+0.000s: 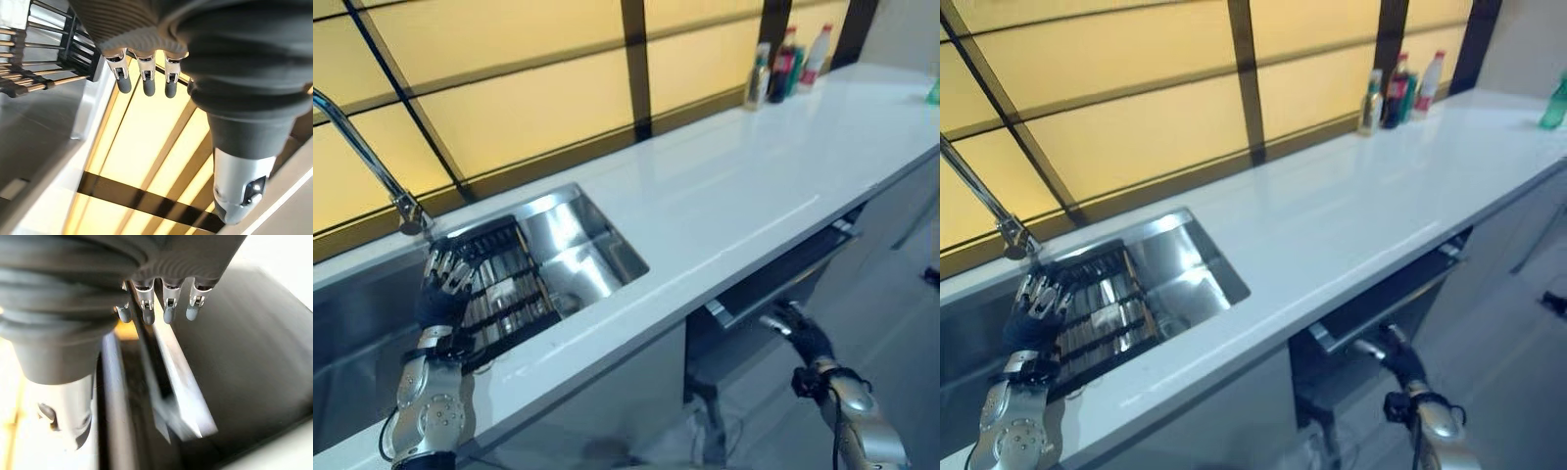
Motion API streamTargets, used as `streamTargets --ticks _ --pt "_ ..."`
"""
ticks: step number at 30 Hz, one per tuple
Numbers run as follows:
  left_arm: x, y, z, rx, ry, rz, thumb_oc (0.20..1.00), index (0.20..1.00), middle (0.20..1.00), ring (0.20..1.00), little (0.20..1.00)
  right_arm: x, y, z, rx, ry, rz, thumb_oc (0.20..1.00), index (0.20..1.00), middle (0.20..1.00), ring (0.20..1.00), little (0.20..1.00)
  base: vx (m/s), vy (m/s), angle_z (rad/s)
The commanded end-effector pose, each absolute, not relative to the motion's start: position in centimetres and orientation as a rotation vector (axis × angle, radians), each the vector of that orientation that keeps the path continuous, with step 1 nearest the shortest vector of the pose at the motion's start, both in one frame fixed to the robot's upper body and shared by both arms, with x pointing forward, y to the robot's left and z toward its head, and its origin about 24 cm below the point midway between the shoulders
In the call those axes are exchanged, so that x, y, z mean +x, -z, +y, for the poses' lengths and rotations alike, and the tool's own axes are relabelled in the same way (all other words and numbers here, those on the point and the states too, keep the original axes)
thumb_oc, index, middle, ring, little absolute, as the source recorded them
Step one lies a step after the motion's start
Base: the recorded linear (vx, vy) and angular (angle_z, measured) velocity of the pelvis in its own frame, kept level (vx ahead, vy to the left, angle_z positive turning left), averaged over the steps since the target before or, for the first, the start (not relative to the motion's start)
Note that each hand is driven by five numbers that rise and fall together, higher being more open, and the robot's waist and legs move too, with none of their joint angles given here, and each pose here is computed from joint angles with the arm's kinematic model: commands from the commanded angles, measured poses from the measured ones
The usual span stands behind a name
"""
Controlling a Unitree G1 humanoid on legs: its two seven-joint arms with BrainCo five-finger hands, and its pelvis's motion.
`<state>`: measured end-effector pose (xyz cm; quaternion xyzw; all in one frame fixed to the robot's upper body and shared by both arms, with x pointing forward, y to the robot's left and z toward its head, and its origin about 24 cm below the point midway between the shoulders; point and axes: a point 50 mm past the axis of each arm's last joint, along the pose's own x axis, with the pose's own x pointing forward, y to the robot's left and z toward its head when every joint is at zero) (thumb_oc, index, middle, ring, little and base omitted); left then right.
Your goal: Pick up plates and place into dishwasher.
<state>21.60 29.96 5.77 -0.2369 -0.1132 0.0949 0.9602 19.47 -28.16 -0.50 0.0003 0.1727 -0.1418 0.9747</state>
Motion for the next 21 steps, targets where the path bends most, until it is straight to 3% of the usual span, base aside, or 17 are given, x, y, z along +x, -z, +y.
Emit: streamTargets --ticks 1,5,8,10,15,21 --pt "20.8 -8.4 32.5 -0.344 -0.199 -0.321 1.000 1.000 1.000 1.000 1.000 18.7 1.0 -30.3 0.069 0.515 0.401 1.000 1.000 1.000 1.000 1.000 -0.05 -0.001 -0.13" --pt "21.3 -9.2 32.8 -0.338 -0.199 -0.328 1.000 1.000 1.000 1.000 1.000 17.2 1.0 -32.9 0.143 0.791 0.404 1.000 1.000 1.000 1.000 1.000 -0.02 -0.017 -0.10" --pt "21.8 -9.7 32.6 -0.343 -0.193 -0.327 1.000 1.000 1.000 1.000 1.000 18.0 -2.3 -34.3 0.095 0.983 0.204 1.000 1.000 1.000 1.000 1.000 0.00 0.009 -0.05" --pt "22.4 -9.9 32.0 -0.359 -0.185 -0.326 1.000 1.000 1.000 1.000 1.000 19.5 -5.7 -34.0 0.049 0.995 0.017 1.000 1.000 1.000 1.000 1.000 0.00 0.049 -0.12" --pt "24.1 -9.9 29.2 -0.373 -0.143 -0.333 1.000 1.000 1.000 1.000 1.000 24.2 -14.7 -29.1 -0.110 0.679 -0.453 1.000 1.000 1.000 1.000 1.000 -0.02 0.070 -0.13" --pt "26.2 -10.7 26.0 -0.354 -0.058 -0.355 1.000 1.000 1.000 1.000 1.000 25.8 -20.8 -23.8 -0.230 0.193 -0.760 1.000 1.000 1.000 1.000 1.000 -0.01 0.011 0.16"
